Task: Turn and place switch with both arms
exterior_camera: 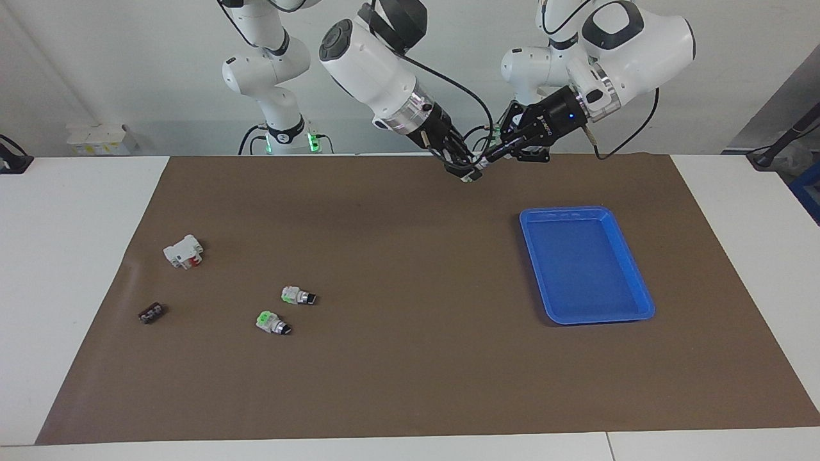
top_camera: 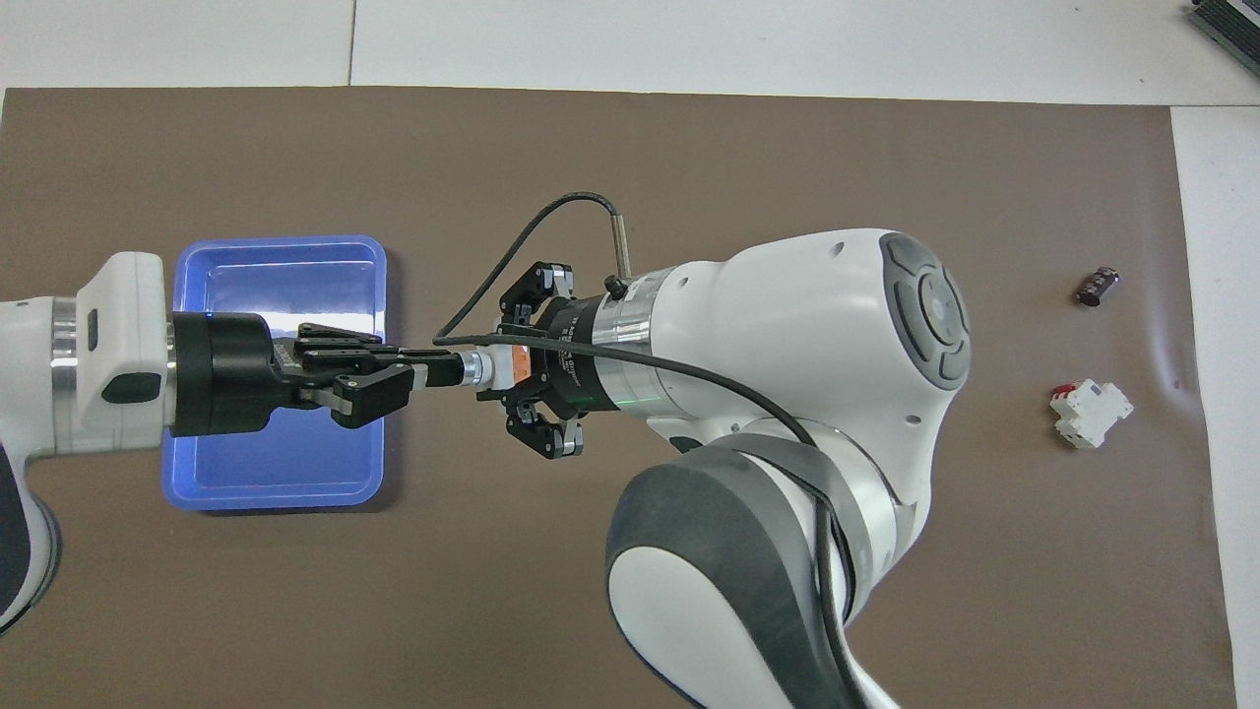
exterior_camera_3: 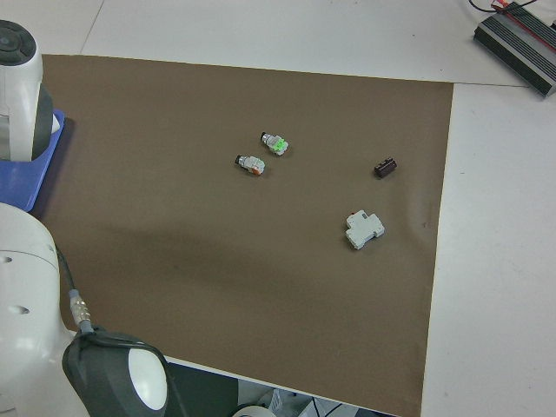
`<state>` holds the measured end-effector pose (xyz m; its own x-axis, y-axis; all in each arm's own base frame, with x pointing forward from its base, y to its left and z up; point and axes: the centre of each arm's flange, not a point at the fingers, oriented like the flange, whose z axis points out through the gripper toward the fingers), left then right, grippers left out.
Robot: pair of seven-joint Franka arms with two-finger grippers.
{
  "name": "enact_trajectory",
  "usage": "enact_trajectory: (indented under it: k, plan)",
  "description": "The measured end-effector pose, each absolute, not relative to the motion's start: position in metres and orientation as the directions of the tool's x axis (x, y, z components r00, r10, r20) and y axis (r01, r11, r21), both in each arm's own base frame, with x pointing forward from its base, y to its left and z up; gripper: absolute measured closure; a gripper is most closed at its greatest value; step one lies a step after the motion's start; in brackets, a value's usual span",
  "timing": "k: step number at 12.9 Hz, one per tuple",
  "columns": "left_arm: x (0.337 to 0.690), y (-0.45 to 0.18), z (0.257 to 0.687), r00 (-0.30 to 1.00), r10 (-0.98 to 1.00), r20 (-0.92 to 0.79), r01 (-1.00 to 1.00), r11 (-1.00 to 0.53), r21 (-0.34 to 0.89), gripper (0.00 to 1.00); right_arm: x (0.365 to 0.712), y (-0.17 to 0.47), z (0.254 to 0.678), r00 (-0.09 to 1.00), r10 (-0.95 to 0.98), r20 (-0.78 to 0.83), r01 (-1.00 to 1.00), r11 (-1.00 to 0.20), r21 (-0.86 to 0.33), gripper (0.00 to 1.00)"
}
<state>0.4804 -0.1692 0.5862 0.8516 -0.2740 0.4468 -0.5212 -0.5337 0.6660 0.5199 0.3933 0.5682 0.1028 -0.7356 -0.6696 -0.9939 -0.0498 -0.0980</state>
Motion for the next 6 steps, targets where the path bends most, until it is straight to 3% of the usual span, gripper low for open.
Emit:
enact_trajectory:
  k: [6]
  plan:
    - [0.4794,-0.1693,0.587,0.759,-0.357,0.545,-0.649,-0.482,0.588,0.9,0.5189,0.3933,0.5688,0.104,-0.736,-0.669,-0.994,-0.052,-0.097,0.59]
